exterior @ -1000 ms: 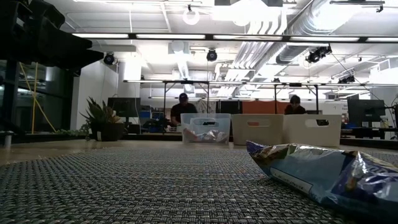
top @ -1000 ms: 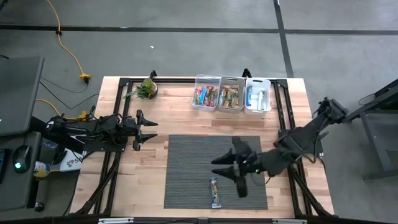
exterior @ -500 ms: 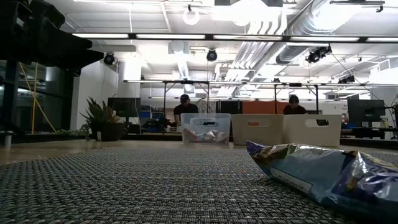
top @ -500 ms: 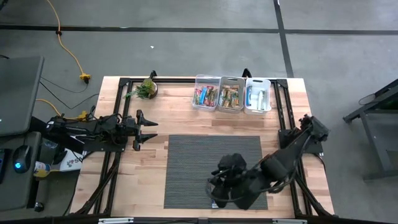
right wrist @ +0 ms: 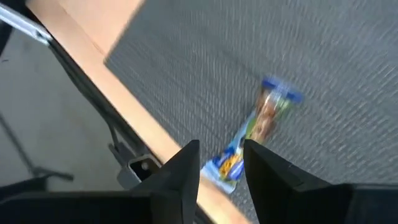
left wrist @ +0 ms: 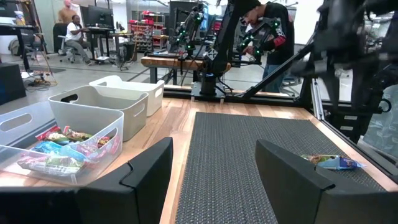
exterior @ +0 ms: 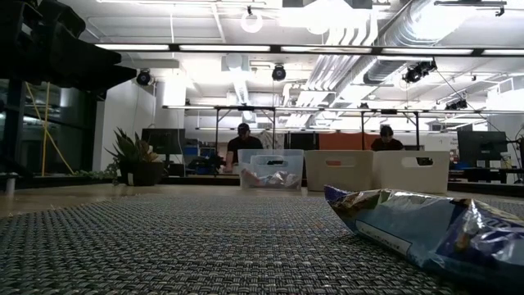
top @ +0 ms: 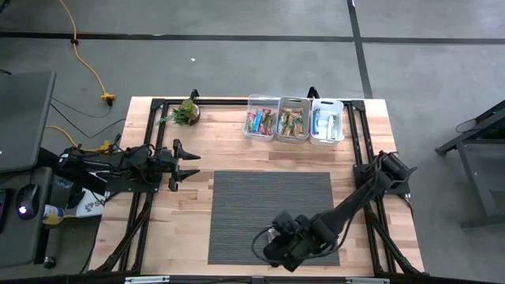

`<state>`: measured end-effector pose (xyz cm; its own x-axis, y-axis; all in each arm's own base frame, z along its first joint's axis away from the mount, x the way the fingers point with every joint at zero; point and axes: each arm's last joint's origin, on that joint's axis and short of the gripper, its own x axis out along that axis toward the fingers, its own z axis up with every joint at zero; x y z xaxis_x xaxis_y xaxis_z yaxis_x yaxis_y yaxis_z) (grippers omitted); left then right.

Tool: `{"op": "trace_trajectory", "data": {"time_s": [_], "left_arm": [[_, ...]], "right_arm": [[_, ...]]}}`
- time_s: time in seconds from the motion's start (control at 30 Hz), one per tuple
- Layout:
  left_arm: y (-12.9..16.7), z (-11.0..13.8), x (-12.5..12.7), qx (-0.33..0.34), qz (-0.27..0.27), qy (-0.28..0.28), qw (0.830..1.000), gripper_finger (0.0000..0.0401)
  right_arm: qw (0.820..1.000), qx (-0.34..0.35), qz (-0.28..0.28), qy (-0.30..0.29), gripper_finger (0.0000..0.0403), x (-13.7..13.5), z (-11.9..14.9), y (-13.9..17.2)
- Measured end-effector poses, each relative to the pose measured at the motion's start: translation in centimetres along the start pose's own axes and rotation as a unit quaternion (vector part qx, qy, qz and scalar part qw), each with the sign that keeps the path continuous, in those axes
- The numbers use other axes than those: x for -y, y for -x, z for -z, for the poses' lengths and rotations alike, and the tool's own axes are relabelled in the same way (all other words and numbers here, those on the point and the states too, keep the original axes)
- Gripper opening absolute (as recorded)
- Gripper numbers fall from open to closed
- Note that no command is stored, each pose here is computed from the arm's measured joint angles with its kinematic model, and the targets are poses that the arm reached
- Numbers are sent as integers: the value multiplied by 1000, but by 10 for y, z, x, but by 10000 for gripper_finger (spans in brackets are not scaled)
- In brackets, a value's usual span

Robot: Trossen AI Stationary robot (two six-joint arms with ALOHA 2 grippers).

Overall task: Pick and place Granola Bars by type
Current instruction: Put the blue granola bar into the white bin

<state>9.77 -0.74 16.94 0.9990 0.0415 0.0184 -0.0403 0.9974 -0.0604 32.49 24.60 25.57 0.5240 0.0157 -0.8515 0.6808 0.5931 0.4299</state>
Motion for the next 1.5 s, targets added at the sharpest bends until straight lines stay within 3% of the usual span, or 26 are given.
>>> {"op": "trace_trajectory", "data": {"time_s": [0.23, 0.53, 0.73, 1.13, 1.5], "left_arm": [[0, 0, 0, 0, 0, 0, 1000, 227], [0, 0, 0, 0, 0, 0, 1000, 227], [0, 0, 0, 0, 0, 0, 1000, 227], [0, 0, 0, 0, 0, 0, 1000, 227], [0, 0, 0, 0, 0, 0, 1000, 227]], "right_arm": [[994, -83, 6, -77, 124, 31, 14, -45], [993, -90, -5, -79, 206, 42, 17, -59], [994, -70, -7, -80, 248, 43, 5, -62], [994, -67, -8, -88, 252, 45, -20, -69], [990, -98, 15, -104, 252, 49, -10, -96]]}}
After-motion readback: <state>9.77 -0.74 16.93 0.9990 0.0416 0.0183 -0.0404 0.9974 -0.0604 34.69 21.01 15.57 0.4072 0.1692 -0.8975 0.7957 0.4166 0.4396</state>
